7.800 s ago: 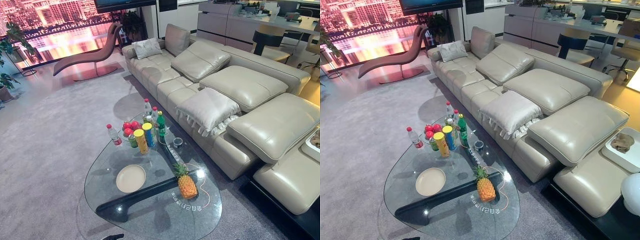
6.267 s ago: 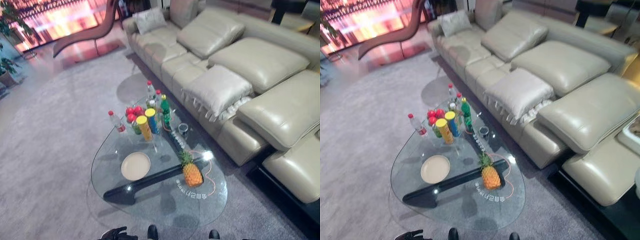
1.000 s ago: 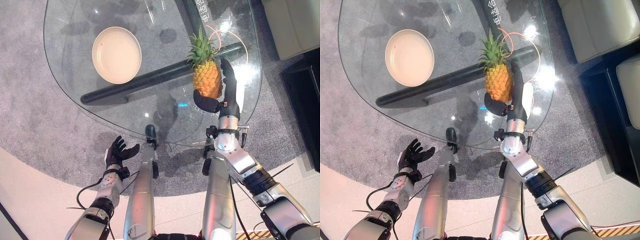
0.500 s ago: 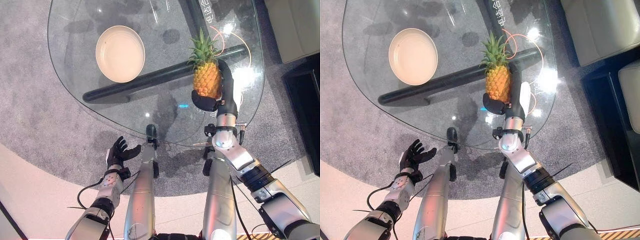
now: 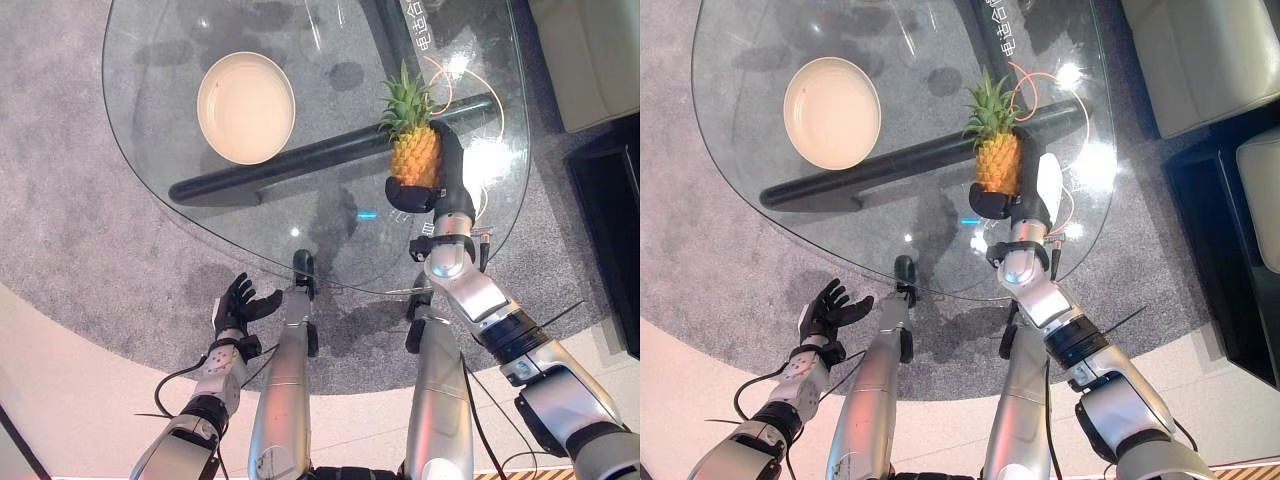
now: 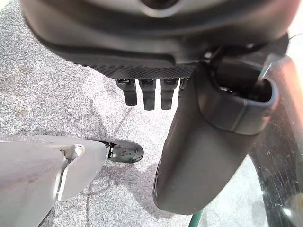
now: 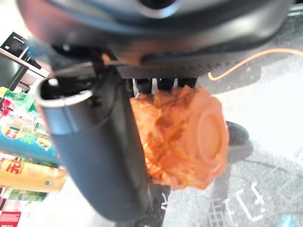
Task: Pick up the fruit to the plate
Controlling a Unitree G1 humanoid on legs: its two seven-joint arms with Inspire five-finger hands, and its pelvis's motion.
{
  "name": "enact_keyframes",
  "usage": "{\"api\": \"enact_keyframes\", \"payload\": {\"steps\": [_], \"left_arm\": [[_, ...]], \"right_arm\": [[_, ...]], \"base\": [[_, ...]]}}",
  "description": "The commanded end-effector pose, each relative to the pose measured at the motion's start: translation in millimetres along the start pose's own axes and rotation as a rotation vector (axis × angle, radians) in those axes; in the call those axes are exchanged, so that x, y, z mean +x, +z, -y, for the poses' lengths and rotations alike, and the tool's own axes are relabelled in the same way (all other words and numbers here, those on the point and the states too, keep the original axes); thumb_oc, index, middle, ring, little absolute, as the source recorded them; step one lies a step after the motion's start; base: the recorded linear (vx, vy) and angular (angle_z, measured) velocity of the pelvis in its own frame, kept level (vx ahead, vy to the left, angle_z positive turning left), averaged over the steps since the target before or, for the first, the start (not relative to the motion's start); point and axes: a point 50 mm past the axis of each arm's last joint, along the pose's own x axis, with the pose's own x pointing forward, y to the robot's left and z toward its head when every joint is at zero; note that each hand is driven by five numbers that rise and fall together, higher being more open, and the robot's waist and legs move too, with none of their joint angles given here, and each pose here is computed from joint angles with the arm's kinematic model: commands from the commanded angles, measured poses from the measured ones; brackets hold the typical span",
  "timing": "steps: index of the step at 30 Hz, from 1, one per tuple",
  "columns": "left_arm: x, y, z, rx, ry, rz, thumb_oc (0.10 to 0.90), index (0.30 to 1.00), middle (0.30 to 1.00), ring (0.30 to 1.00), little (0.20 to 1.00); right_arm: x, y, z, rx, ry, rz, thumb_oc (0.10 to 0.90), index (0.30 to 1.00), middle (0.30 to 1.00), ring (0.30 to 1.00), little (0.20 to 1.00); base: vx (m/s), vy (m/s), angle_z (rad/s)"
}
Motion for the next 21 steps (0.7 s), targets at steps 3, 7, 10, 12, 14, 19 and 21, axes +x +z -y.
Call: {"api": "enact_keyframes", "payload": {"steps": [3, 7, 10, 12, 14, 19, 21], "left_arm": [[0.5, 3.0, -14.5, 0.031, 0.033, 0.008, 0.800, 0.900, 0.900, 0.900, 0.900], [0.4, 3.7, -13.5, 0.025, 0.033, 0.010, 0.800, 0.900, 0.900, 0.900, 0.900], [-0.4, 2.9, -13.6, 0.012, 0.037, 0.014, 0.800, 0.900, 0.900, 0.900, 0.900], [-0.4, 3.5, -13.7, 0.007, 0.040, 0.019, 0.800, 0.900, 0.900, 0.900, 0.900], [-0.6, 4.1, -14.1, -0.021, 0.052, 0.025, 0.800, 0.900, 0.900, 0.900, 0.900], [0.7, 13.6, -23.7, -0.230, 0.124, 0.073, 0.800, 0.900, 0.900, 0.900, 0.900], [1.9, 23.2, -30.3, -0.374, 0.171, 0.121, 0.800, 0.900, 0.900, 0.900, 0.900]], "right_arm": [[-2.9, -21.0, -0.1, -0.128, 0.042, -0.064, 0.100, 0.300, 0.300, 0.300, 0.200], [-4.0, -22.3, -0.4, -0.128, 0.046, -0.067, 0.100, 0.300, 0.300, 0.300, 0.200], [-4.3, -23.0, 0.5, -0.132, 0.041, -0.062, 0.100, 0.300, 0.300, 0.300, 0.200], [-3.8, -22.5, 1.4, -0.134, 0.034, -0.054, 0.100, 0.300, 0.300, 0.300, 0.200], [-3.2, -21.4, 3.0, -0.136, 0.025, -0.043, 0.100, 0.300, 0.300, 0.300, 0.200], [-1.5, -13.4, 9.4, -0.139, -0.027, 0.026, 0.100, 0.300, 0.300, 0.300, 0.200], [-1.5, -8.8, 12.6, -0.141, -0.065, 0.065, 0.100, 0.300, 0.300, 0.300, 0.200]], "base": [[0.00, 0.000, 0.00], [0.00, 0.000, 0.00], [0.00, 0.000, 0.00], [0.00, 0.000, 0.00], [0.00, 0.000, 0.00], [0.00, 0.000, 0.00], [0.00, 0.000, 0.00]]}}
